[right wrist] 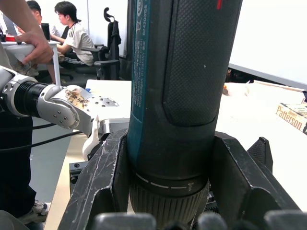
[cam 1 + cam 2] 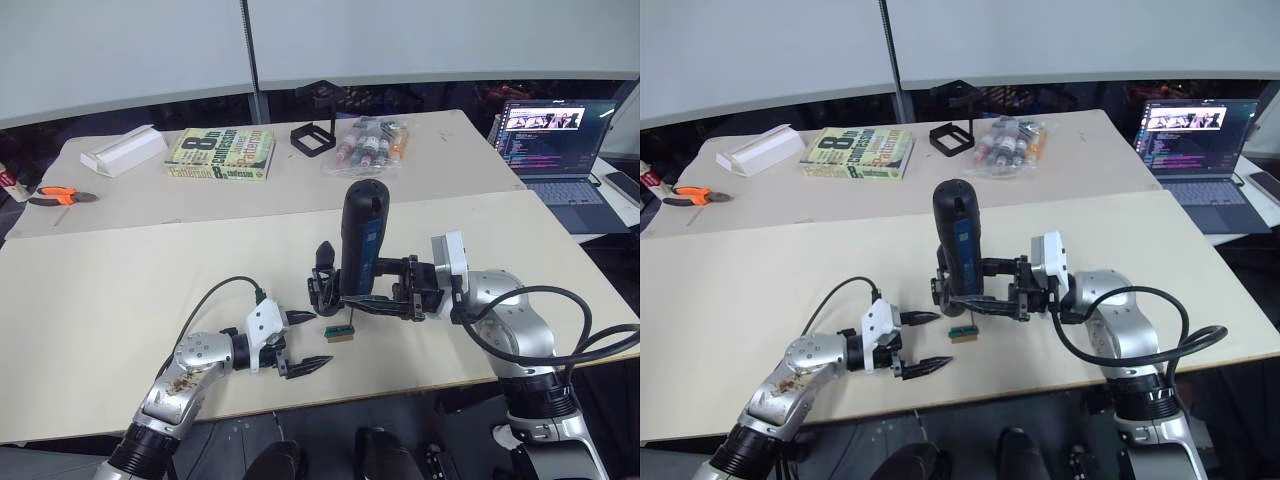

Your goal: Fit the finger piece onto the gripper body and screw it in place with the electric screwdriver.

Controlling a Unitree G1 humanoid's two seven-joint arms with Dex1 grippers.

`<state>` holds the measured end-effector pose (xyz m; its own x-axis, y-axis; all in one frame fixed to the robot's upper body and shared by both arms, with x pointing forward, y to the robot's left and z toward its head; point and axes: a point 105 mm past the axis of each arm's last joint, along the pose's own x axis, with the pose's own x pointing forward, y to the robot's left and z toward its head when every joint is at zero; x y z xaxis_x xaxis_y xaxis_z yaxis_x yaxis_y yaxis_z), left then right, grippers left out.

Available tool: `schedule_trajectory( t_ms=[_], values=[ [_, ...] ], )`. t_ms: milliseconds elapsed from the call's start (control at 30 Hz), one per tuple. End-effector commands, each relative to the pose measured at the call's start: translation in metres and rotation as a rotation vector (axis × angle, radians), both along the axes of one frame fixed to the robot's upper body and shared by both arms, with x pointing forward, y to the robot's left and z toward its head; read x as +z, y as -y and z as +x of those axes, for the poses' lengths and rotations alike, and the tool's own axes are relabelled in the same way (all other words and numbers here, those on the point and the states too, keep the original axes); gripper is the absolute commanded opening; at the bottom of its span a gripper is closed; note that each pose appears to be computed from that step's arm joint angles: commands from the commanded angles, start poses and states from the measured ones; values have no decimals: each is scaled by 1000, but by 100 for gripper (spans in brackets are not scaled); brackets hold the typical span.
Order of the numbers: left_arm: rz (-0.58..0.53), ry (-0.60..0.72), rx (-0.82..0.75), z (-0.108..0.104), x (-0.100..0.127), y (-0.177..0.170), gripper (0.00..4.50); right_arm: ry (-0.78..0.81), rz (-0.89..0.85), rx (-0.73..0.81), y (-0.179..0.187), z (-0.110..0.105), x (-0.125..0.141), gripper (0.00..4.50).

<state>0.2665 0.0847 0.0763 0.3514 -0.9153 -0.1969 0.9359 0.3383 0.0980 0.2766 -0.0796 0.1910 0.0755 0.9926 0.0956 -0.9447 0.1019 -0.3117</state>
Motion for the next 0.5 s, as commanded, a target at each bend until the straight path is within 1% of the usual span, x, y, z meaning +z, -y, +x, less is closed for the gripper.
schedule_trajectory(
  t_ms=[33,500],
  values=[
    [-15,25,-12,-3,5,2,450,86,37,34,-3,-9,21,193],
    [-16,20,-14,-4,3,2,450,70,36,39,-3,-11,19,193]
  ],
)
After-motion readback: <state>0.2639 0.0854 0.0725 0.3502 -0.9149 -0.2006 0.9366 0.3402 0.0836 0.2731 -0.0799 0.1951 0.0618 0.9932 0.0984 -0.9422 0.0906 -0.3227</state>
